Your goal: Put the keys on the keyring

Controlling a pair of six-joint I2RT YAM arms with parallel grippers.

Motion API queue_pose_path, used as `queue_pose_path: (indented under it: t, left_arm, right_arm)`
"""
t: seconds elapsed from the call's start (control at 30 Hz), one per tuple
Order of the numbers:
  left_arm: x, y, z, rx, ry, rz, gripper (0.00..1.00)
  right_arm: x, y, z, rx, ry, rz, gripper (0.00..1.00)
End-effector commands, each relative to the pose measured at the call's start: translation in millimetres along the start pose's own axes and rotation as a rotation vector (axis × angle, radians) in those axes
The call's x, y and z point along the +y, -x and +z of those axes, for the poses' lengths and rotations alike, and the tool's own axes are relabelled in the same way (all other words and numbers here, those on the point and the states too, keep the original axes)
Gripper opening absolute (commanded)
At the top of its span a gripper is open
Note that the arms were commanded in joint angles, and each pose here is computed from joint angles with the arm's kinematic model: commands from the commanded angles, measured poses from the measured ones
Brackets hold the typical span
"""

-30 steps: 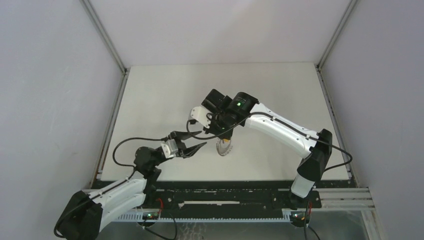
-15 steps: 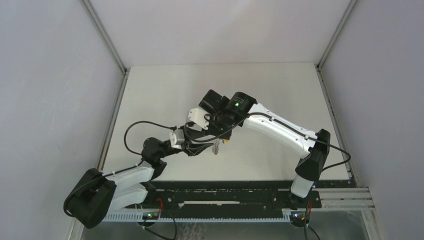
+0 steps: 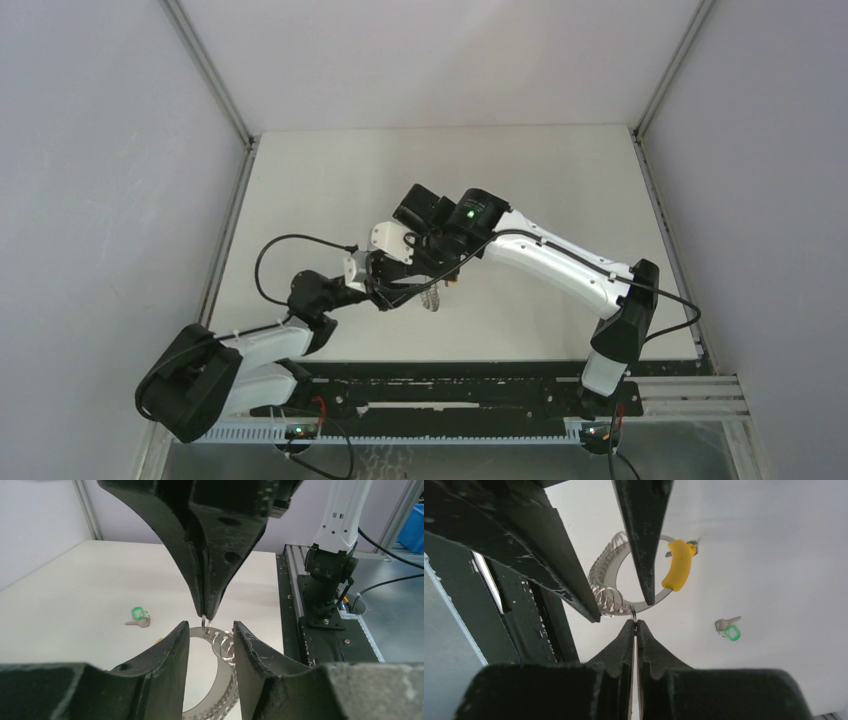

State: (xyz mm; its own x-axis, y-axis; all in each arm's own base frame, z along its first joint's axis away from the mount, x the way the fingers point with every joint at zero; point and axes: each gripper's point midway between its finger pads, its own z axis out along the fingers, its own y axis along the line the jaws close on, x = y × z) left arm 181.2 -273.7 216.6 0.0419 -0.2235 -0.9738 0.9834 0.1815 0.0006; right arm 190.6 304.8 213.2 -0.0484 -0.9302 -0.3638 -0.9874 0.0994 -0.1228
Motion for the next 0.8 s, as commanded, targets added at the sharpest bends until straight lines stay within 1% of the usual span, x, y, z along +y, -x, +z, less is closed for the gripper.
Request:
queue_pose_path:
  t: [0.0, 0.13, 0.23, 0.43, 0.53, 0.63, 0.77]
  left_arm:
    - [3, 34, 13, -0.091, -0.033, 0.062, 0.39]
    - [4, 32, 14, -0.085, -0.04, 0.058, 0.31]
    - [2, 29, 15, -0.077, -0.058, 0.055, 0.28]
    - [3, 24, 11, -0.077, -0.033, 0.078, 0.28]
    - [8, 26, 6, -0.088, 0.006, 0.101, 0.3]
    - [10, 29, 3, -0.103, 0.029, 0.115, 0.33]
    - [11, 31, 0, -0.115, 0.05, 0.139, 0.35]
  right_arm:
    - [-3, 23, -13, -0.082, -0.043, -0.057, 0.0]
    - [1, 25, -14, -0.084, -0.041, -0.086, 0.0]
    - [4, 27, -15, -0.095, -0.038, -0.106, 0.0]
    - [6, 25, -17, -0.099, -0.041, -0.132, 0.0]
    - [4, 21, -21, -0.114, -0.053, -0.146, 0.0]
    - [9, 20, -29, -0.156, -0.044, -0.181, 0.0]
    - [13, 17, -33, -0.197, -0.041, -0.215, 0.0]
